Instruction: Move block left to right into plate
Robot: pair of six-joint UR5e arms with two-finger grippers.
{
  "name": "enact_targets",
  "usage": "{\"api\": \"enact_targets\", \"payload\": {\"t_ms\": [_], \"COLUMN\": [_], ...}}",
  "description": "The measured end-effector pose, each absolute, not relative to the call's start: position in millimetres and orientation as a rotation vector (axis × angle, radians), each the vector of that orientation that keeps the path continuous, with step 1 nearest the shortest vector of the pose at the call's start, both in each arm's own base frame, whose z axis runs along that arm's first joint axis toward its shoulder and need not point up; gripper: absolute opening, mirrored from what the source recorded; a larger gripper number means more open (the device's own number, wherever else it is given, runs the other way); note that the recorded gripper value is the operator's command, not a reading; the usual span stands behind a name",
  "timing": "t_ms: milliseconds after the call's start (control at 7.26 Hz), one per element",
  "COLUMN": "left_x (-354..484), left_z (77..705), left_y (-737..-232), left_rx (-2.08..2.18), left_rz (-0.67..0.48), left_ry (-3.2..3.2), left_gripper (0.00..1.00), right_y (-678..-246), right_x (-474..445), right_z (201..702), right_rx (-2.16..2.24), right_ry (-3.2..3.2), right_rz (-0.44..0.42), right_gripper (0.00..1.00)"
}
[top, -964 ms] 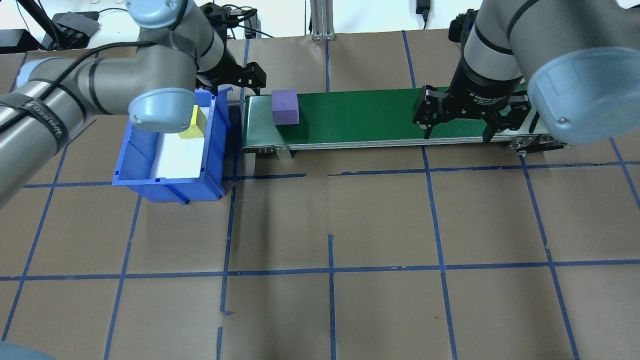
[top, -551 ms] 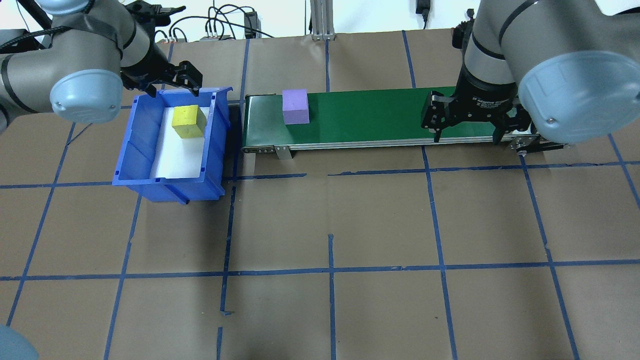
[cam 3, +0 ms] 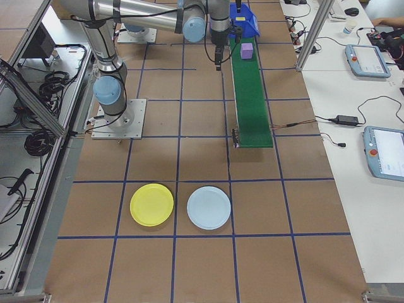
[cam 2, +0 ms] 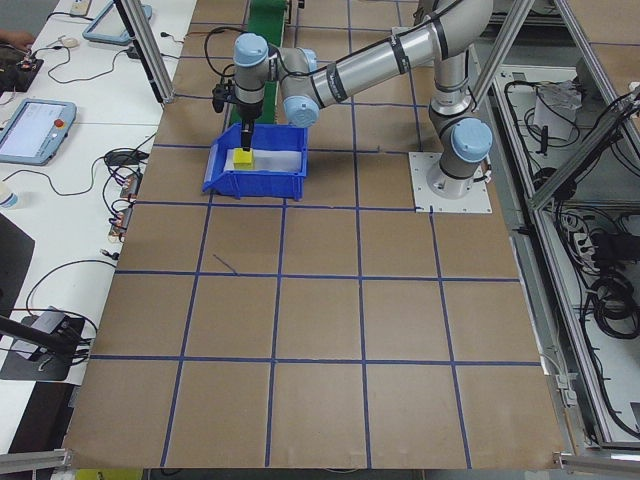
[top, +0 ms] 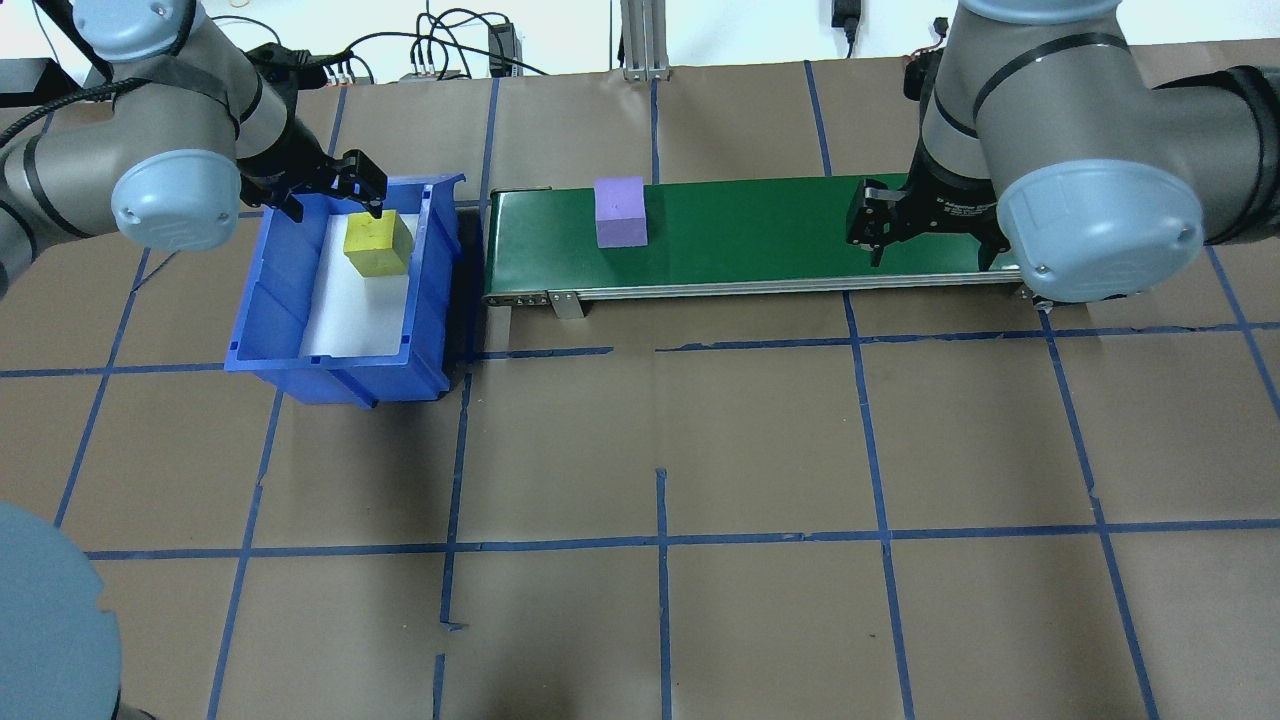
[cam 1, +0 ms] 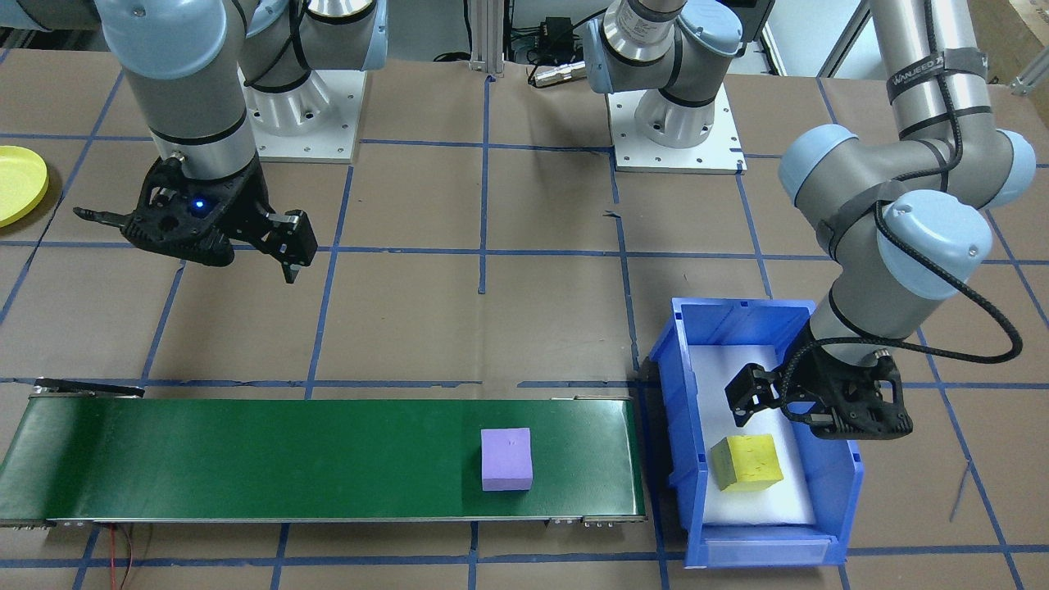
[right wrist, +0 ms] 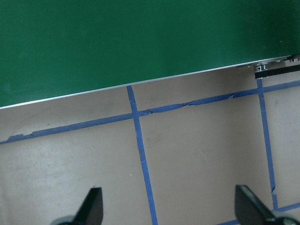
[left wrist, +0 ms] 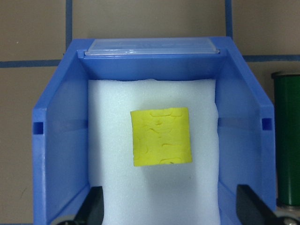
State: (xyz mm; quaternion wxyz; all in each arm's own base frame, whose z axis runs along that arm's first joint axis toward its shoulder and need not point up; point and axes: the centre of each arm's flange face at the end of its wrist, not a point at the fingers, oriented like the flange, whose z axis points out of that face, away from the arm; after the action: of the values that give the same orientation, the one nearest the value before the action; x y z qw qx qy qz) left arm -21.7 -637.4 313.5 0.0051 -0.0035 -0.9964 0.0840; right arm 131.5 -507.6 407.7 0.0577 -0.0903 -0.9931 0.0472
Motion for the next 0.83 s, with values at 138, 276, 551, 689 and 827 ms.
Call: {"api": "enact_targets", "payload": {"t_ms": [138, 276, 551, 689, 827], "left_x": [-20, -19, -18, -18, -18], "left_z": [302, 293, 275, 265, 256], "left_y": [-642, -646, -654, -657, -660], "left_rx": [-0.011, -0.01, -0.008, -0.008, -0.008], "left_rz": [0.255, 0.247, 0.251, 0.25, 0.244], "left_ry": [-3.123, -3.124, -3.12, -3.118, -3.117], "left_gripper": [1.0, 1.0, 1.0, 1.0, 1.0], "right_y": [-519, -535, -587, -608, -623], "right_x": [111, 85, 13, -12, -25], "right_z": [406, 402, 379, 361, 341], "right_rx": [-0.307, -0.313, -0.293, -0.285, -0.293], "right_ry": [-3.03, -3.084, -3.243, -3.3, -3.354], "right_rz": [0.151, 0.141, 0.123, 0.107, 0.082], "right_gripper": [1.0, 1.0, 1.0, 1.0, 1.0]}}
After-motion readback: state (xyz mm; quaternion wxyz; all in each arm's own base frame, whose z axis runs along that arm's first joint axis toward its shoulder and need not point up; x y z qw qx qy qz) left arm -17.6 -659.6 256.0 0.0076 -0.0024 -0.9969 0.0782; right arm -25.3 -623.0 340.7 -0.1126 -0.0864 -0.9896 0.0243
